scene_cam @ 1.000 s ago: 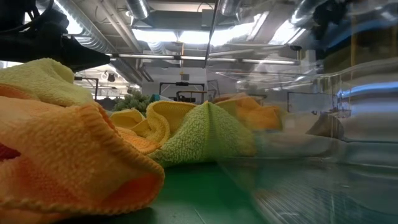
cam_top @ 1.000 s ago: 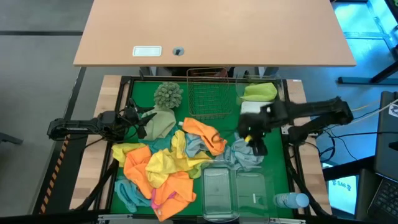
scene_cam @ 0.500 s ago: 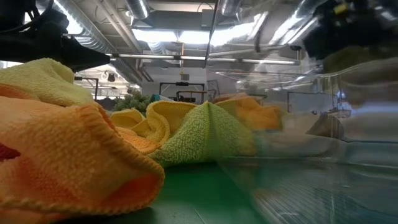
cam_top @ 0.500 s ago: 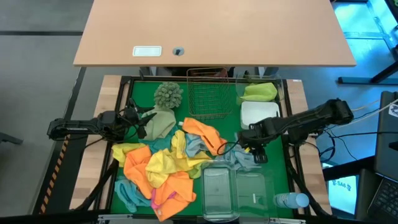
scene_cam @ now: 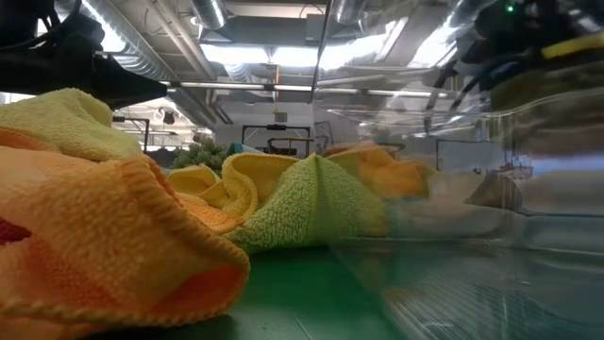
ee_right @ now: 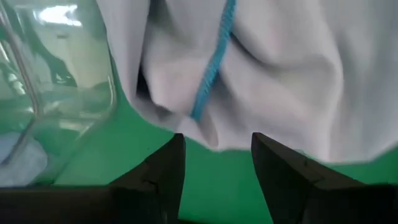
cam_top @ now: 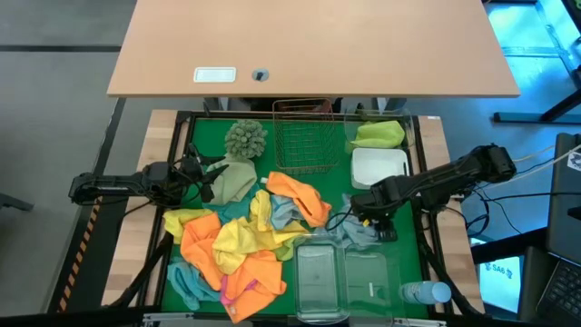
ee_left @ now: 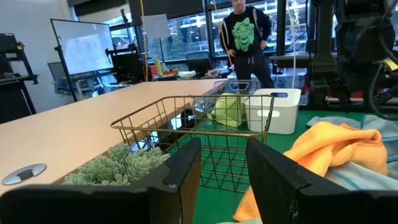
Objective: Sort microfiber towel by color & place in baskets
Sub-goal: Put the blue microfiber towel into the wire basket
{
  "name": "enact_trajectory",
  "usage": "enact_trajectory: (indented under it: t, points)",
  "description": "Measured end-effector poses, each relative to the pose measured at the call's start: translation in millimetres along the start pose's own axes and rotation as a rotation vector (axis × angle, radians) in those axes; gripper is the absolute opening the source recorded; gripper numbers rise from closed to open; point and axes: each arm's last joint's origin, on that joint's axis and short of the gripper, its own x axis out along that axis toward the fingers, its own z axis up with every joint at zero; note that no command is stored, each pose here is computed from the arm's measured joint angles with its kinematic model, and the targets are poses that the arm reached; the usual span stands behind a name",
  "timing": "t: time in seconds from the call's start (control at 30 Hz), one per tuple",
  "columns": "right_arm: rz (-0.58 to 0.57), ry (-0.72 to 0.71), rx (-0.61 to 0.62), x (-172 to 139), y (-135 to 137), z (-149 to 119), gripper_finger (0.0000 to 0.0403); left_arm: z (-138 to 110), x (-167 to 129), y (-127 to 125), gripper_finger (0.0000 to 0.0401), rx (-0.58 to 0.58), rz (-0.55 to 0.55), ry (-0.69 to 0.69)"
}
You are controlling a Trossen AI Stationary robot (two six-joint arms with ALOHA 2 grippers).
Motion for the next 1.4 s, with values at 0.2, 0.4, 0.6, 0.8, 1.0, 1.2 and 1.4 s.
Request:
enact_trajectory:
  t: [0.2,0.4,0.6,0.8,1.0,1.2,1.4]
  points:
    - [0.040,-0.103,-0.038,7.0,0.1,8.0,0.0182,0.0,0.0,0.0,0.0124,0.000,-0.001,0.000]
    - [0.026,-0.141,-0.060,11.4,-1.2,10.3,0.0182,-0.1,0.0,0.0,0.0124,0.000,0.000,0.000]
    - [0.045,-0.141,-0.061,11.7,-0.8,10.4,0.0165,-0.1,0.0,0.0,0.0124,0.000,0.000,0.000]
    - [0.061,-0.141,-0.064,11.7,-0.3,10.7,0.0065,-0.1,0.0,-0.1,0.0124,0.000,0.000,0.000]
    - [0.080,-0.136,-0.065,11.8,0.3,10.6,0.0018,0.0,0.0,0.0,0.0124,0.000,0.000,0.000]
    - [0.085,-0.133,-0.083,0.0,3.9,14.0,0.0006,0.0,0.0,0.0,0.0124,0.000,0.000,0.000]
    - [0.020,-0.130,-0.123,-34.4,11.9,20.5,0.0009,-0.1,0.0,0.0,0.0124,0.000,0.000,0.000]
